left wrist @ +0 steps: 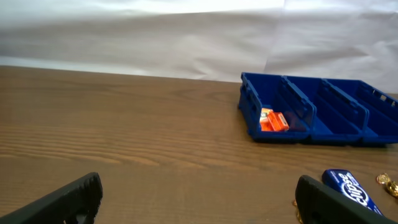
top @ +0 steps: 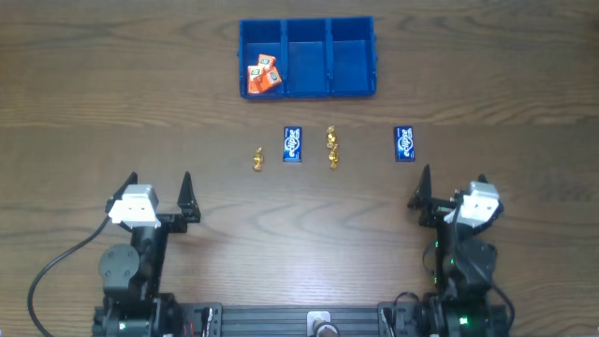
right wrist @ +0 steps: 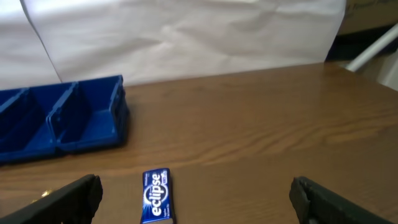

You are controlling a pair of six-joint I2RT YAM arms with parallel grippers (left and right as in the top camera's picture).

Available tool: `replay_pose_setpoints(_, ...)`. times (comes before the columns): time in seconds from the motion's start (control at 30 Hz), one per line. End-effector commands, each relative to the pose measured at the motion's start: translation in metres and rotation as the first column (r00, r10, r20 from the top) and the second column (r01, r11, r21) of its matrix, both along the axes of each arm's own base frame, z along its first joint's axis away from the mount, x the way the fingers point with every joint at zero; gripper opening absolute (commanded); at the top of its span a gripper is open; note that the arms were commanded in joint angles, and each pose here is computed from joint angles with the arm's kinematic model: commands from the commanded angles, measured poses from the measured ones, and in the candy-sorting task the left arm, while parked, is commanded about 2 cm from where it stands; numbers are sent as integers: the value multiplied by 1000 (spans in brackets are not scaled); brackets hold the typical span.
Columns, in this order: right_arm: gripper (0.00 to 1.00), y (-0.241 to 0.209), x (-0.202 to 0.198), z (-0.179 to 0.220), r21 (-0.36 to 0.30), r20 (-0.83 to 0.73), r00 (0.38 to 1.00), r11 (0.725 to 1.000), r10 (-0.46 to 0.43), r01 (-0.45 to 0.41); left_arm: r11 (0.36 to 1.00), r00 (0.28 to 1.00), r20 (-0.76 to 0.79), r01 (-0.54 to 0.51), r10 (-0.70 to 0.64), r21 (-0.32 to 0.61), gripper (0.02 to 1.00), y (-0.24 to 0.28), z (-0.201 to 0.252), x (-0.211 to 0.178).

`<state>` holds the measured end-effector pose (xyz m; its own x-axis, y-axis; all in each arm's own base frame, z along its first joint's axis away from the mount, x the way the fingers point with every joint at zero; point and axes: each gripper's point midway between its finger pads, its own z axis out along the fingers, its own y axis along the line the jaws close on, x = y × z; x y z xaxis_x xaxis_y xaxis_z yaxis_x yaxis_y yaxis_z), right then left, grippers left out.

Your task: Sort Candies Into Trays

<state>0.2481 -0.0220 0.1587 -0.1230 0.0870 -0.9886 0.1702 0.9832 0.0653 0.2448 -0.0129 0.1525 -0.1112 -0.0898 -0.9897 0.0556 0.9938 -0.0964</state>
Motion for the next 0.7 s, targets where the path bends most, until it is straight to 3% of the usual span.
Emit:
replay_pose_setpoints(0.03,1000,-2,17,58,-64,-67,998,998,-9,4,1000,999,-46,24,-24,0,998,-4,-15,-2)
replay_pose_setpoints(0.23,1000,2,67,85,-100,-306,952,995,-6,-25,1000,999,-46,24,-24,0,998,-4,-15,-2)
replay_pose_setpoints(0.3,1000,5,87,79,-101,-436,900,994,0,-49,1000,999,-46,24,-24,0,998,-4,-15,-2)
replay_pose_setpoints(0.5,1000,30,111,18,-6,-746,658,987,104,-163,1000,999,-46,24,-24,0,998,-4,-15,-2)
replay_pose_setpoints(0.7,1000,47,115,-61,125,-871,459,983,174,-136,1000,999,-46,24,-24,0,998,-4,-15,-2)
